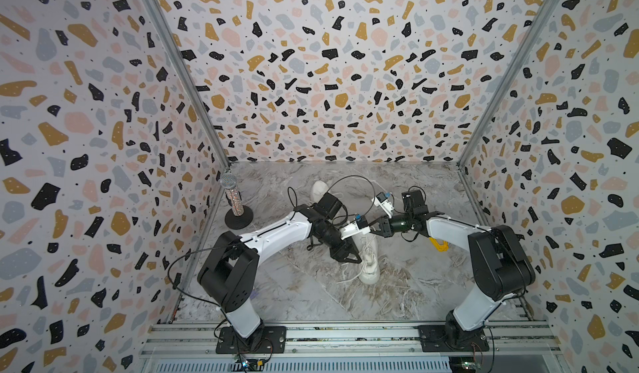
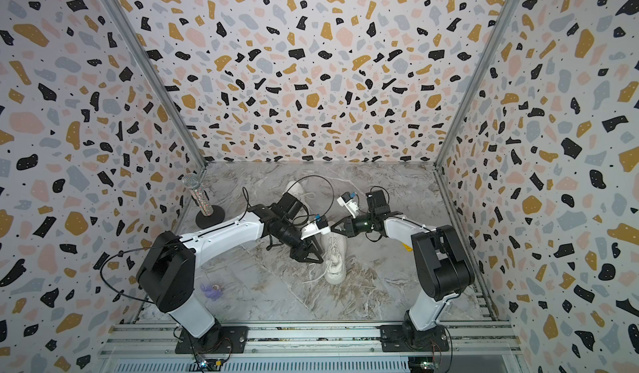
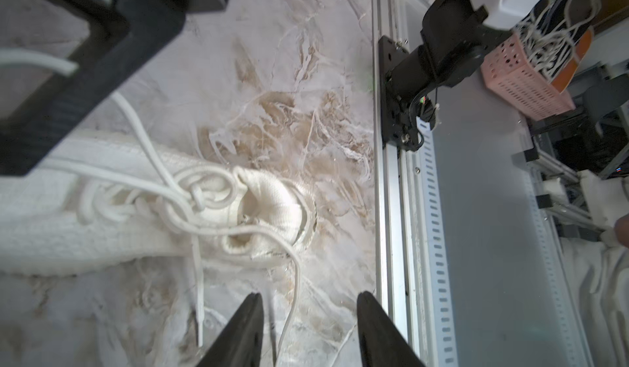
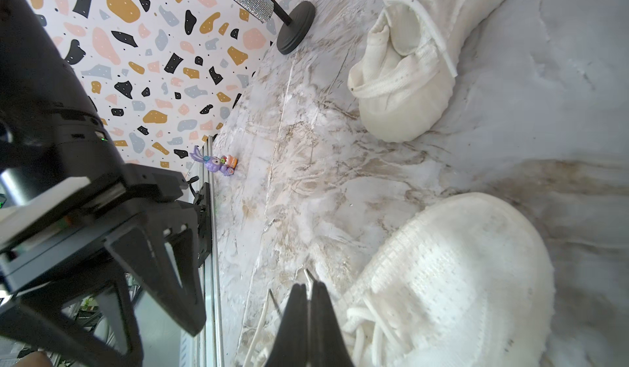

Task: Tie the shoes
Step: Wrap the shoelace around the shoelace.

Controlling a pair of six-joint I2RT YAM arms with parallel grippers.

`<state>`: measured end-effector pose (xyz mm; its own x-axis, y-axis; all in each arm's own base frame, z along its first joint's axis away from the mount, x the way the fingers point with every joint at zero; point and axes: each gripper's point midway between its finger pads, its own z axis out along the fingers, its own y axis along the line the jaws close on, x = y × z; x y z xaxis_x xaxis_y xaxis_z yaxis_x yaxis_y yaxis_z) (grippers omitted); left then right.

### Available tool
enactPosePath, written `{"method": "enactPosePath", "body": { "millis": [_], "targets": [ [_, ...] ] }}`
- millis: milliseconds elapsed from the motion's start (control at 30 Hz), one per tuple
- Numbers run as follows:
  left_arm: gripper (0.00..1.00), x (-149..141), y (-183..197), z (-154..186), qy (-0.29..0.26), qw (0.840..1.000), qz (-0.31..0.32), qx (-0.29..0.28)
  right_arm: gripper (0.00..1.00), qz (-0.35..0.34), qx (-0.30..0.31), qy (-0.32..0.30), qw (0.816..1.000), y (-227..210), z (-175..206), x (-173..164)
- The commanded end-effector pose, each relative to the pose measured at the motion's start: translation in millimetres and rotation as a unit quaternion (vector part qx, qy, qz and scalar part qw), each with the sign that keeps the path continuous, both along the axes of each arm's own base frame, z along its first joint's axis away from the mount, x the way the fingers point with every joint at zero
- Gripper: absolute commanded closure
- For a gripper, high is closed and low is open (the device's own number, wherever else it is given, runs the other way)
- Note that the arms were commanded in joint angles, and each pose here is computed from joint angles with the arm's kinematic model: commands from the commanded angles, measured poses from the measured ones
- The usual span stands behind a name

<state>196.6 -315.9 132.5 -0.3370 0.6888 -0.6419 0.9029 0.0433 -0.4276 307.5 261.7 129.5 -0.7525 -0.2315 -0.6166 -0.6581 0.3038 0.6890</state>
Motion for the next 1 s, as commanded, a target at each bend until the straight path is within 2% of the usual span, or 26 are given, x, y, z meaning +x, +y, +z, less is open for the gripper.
{"method": "enactPosePath", "body": {
  "millis": [0, 200, 367, 533, 733, 833, 967],
  "targets": [
    [0.5, -14.0, 12.0, -18.6, -0.034, 0.999, -0.026, 0.033, 1.0, 0.011, 0.006, -0.022, 1.0, 3.0, 15.6, 1.9],
    [0.48, -21.8, 7.6, -51.2, -0.048, 0.996, -0.006, 0.073, 1.0, 0.012, 0.007, -0.028, 1.0, 3.7, 17.4, 3.6],
    [0.54, -16.0, -3.9, -69.1, -0.054, 0.994, 0.02, 0.097, 1.0, 0.013, 0.008, -0.033, 0.999, 3.6, 19.4, 3.4],
    [0.59, -9.4, -14.9, -80.2, -0.07, 0.992, 0.035, 0.094, 1.0, 0.014, 0.009, -0.033, 0.999, 3.8, 20.3, 3.4],
    [0.86, -10.9, -24.5, -72.2, -0.075, 0.995, 0.043, 0.059, 1.0, 0.014, 0.006, -0.024, 1.0, 2.9, 18.7, 0.8],
    [0.95, -21.0, -27.6, -52.9, -0.069, 0.997, 0.026, 0.028, 1.0, 0.015, 0.003, -0.023, 1.0, 2.2, 18.2, -0.7],
    [0.99, -32.5, -30.0, -28.2, -0.06, 0.998, 0.002, 0.001, 1.0, 0.016, -0.002, -0.022, 1.0, 1.9, 15.4, -0.3]
  ]
}}
